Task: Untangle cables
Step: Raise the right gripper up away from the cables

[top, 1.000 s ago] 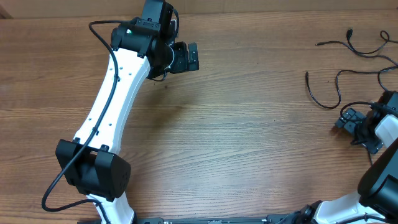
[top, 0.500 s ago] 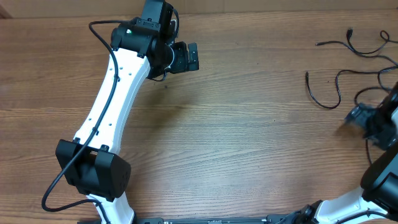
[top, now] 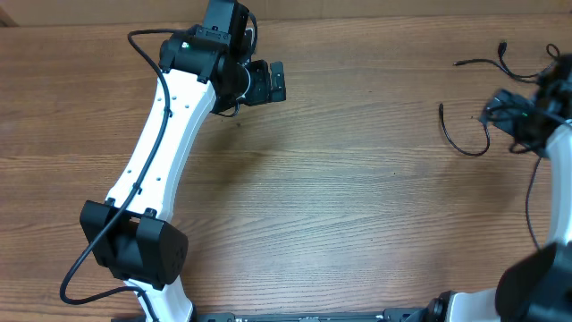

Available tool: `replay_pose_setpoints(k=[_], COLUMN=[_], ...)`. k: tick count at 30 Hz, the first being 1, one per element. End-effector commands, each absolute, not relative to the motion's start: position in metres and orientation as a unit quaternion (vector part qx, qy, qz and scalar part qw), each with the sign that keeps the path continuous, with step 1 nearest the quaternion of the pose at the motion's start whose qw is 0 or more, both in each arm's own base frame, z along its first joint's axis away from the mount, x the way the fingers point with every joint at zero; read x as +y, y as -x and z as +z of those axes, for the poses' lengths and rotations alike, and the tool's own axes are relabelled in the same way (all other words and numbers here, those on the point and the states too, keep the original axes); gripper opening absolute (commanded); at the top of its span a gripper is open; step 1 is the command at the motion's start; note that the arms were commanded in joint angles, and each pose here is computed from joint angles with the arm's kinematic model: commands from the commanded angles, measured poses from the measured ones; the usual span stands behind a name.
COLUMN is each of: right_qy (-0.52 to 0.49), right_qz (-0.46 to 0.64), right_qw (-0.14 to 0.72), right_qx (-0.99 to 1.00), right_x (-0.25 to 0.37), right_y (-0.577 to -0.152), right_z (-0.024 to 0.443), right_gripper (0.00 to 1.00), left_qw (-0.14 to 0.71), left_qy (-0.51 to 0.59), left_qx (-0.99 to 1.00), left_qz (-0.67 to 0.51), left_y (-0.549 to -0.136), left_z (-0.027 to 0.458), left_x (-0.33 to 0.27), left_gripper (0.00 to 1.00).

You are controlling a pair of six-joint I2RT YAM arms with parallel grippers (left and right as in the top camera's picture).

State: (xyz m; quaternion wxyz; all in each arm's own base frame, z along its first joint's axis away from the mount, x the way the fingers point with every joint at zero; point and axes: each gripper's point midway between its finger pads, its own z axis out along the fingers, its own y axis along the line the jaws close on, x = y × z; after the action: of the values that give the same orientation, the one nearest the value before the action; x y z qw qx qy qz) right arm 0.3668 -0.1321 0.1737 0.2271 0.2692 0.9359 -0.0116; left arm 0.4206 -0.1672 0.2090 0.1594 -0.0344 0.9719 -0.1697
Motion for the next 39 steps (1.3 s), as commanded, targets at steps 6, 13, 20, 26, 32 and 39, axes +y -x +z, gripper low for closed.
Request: replay_pose_setpoints(k=[6, 13, 20, 26, 32, 39], right_qy=[-0.154, -0.132, -0.132, -0.132, -0.132, -0.132], right_qz=[0.029, 0.036, 0.036, 0.036, 0.036, 0.036], right_qw=[0.333, 0.327, 0.327, 0.327, 0.327, 0.327], right_qx=[0.93, 0.935, 0.935, 0.935, 0.935, 0.935], right_x=[-0.04, -0.022, -0.022, -0.022, -0.022, -0.022], right_y=[-0.393, -0.395, -0.395, -0.395, -0.395, -0.395], right_z=[0.243, 0.239, 0.239, 0.239, 0.239, 0.239], right_gripper=[1.0, 1.0, 1.0, 1.0, 1.0, 1.0], left_qw=[0.164, 0.163, 0.164, 0.164, 0.164, 0.164], left_qy=[0.031, 0.031, 0.031, 0.031, 0.031, 0.031], left_qx=[0.972, 0.972, 0.972, 0.972, 0.972, 0.972], left_qz=[-0.167, -0.166, -0.167, -0.167, -0.167, -0.166], left_y=[-0.423, -0.423, -0.423, -0.423, -0.423, -0.423], left_z=[0.209, 0.209, 0.209, 0.209, 0.209, 0.209], left_x=[-0.165, -0.165, -0.165, -0.165, -0.165, -0.165], left_gripper=[0.99, 1.0, 0.99, 1.0, 1.0, 0.99])
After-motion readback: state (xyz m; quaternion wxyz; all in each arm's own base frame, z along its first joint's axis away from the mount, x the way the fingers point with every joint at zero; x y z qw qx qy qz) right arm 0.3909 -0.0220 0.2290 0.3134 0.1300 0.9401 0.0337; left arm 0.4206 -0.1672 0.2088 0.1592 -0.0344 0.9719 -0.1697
